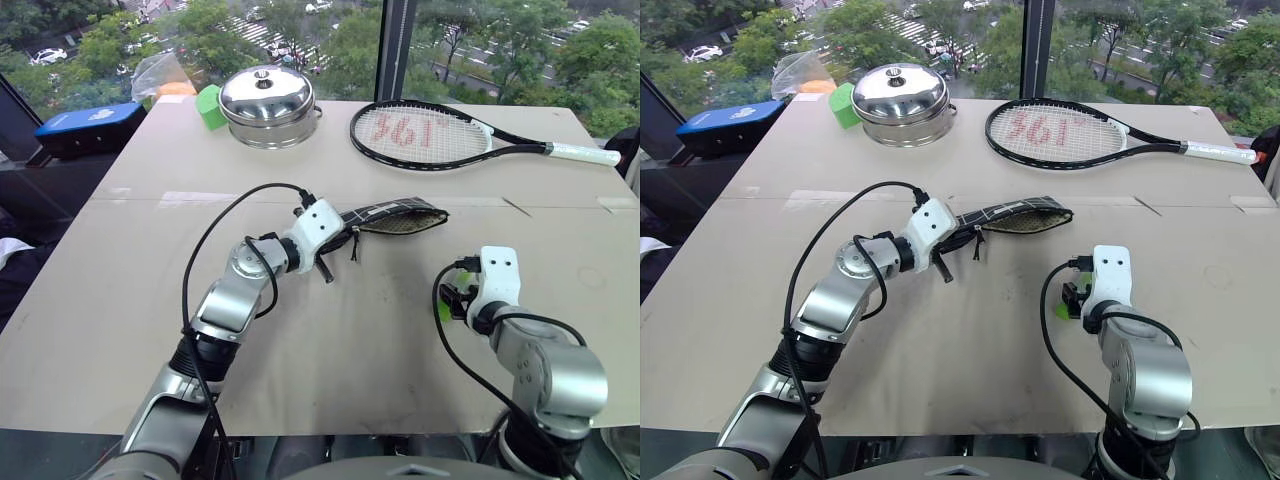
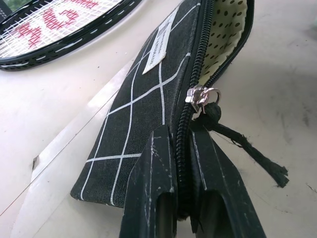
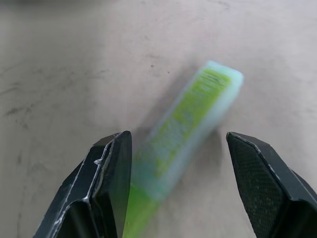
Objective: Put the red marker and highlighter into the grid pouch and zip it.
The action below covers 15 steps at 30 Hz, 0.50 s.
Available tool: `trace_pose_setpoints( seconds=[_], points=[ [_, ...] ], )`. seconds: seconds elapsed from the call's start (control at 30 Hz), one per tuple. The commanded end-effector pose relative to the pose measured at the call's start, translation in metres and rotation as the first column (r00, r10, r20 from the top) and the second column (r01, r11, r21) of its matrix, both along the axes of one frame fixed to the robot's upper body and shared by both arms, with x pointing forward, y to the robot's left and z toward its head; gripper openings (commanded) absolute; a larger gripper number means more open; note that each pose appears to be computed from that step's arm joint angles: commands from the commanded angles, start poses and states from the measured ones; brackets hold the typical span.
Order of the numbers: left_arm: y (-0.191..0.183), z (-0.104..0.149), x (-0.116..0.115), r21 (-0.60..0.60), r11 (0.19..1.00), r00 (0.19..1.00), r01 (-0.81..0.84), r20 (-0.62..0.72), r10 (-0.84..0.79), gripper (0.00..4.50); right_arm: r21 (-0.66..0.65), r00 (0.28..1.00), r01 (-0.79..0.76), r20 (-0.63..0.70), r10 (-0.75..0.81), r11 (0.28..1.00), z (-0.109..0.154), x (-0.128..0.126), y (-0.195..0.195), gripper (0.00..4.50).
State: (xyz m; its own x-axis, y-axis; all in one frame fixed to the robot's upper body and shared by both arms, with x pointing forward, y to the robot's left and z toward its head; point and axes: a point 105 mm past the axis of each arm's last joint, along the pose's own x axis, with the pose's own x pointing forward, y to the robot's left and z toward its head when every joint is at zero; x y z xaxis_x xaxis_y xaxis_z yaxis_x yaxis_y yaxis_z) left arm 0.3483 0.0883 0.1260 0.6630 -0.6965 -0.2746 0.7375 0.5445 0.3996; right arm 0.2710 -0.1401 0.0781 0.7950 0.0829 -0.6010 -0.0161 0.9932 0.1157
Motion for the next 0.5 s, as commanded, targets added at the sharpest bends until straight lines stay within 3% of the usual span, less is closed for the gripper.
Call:
trace_pose_setpoints(
  seconds=[0.03,0.07,0.2,0.27,0.4,0.5],
  points=[
    [-0.005,0.011,-0.003,-0.008,1.000,0.999,0.021,0.045,-0.021,0.00,0.088,0.992,-0.053,-0.112,0.063,0.995,-0.022,-0.005,0.024,3.03],
    [-0.005,0.011,-0.004,-0.009,1.000,0.999,0.021,0.045,-0.020,0.00,0.079,0.990,-0.067,-0.117,0.076,0.995,-0.023,-0.005,0.025,3.03],
    [-0.005,0.010,-0.004,-0.010,1.000,0.999,0.017,0.044,-0.016,0.00,0.017,0.982,-0.150,-0.114,0.151,0.988,-0.022,-0.005,0.026,1.24],
    [-0.006,0.010,-0.005,-0.012,1.000,0.999,0.017,0.044,-0.016,0.00,-0.080,0.972,-0.221,-0.105,0.213,0.972,-0.018,-0.006,0.020,0.79],
    [-0.006,0.011,-0.005,-0.021,1.000,0.999,0.019,0.045,-0.018,0.00,-0.270,0.920,-0.376,0.007,0.393,0.886,0.016,0.002,0.013,0.79],
    [-0.009,0.011,-0.007,-0.032,0.999,0.998,0.036,0.044,-0.035,0.00,-0.445,0.798,-0.518,0.056,0.601,0.730,0.045,0.004,0.016,0.79]
  ],
)
